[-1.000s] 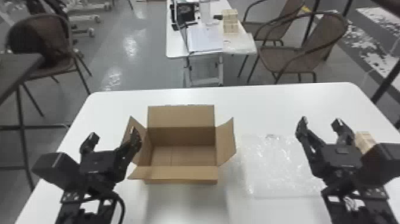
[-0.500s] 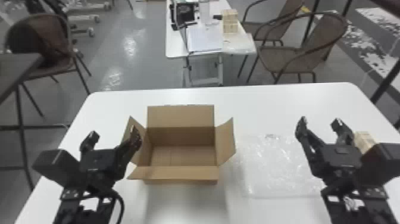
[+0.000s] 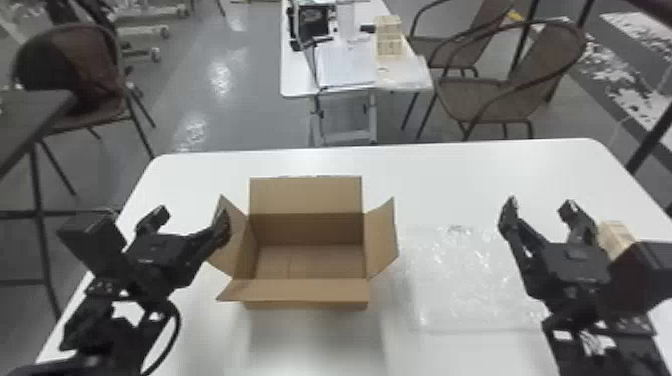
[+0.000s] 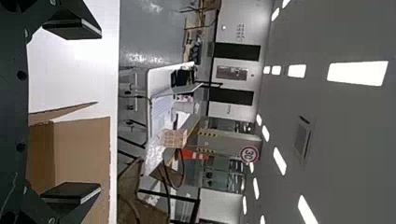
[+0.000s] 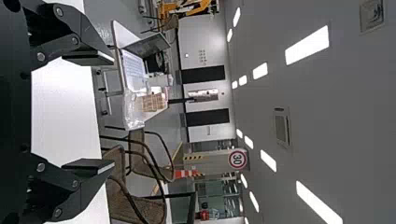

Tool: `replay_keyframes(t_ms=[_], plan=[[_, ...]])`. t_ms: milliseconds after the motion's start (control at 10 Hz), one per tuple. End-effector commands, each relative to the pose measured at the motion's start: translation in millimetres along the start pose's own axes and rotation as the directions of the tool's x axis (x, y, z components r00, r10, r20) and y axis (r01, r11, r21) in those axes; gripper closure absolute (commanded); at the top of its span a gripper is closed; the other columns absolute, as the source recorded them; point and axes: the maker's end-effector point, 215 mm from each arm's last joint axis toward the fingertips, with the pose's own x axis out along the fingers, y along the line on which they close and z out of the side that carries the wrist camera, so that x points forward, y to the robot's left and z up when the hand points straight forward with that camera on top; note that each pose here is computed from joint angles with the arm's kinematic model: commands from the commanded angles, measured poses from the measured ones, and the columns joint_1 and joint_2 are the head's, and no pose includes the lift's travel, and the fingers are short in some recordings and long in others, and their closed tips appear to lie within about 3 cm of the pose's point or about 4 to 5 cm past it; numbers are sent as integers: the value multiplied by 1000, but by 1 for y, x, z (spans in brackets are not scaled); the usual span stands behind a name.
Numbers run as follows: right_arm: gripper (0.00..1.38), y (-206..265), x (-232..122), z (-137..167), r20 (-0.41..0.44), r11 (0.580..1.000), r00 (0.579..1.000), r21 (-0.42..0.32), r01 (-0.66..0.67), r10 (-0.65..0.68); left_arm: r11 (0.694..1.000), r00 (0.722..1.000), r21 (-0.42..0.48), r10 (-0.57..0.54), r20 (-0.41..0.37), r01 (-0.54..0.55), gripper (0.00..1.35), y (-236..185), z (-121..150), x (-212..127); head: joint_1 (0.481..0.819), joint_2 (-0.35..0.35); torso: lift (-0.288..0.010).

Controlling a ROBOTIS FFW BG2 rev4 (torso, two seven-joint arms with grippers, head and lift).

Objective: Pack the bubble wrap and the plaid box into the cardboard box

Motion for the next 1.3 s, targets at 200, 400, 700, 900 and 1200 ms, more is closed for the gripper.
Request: replay_keyframes(t_ms=[200, 400, 700, 900, 1200], plan=[[481, 2, 1, -1, -2, 1000, 1000, 4, -4, 4, 999, 994, -35, -45, -98, 42, 154, 9, -29, 9, 695, 101, -99], [481, 3, 1, -2, -2, 1000, 1000, 6, -5, 5, 996, 987, -60, -75, -140, 67, 186, 10, -34, 13, 695, 101, -99], [481, 4, 2, -2, -2, 1000, 1000, 5, -6, 6, 987, 973, -127, -120, -196, 96, 357, 1, -48, 14, 695, 101, -99], [481, 3, 1, -4, -6, 1000, 1000, 3, -6, 6, 980, 960, -164, -151, -236, 114, 369, -5, -58, 14, 695, 95, -99], [481, 4, 1, -7, -12, 1000, 1000, 4, -7, 7, 968, 961, -221, -165, -220, 116, 1116, -17, -60, 15, 695, 85, -99]])
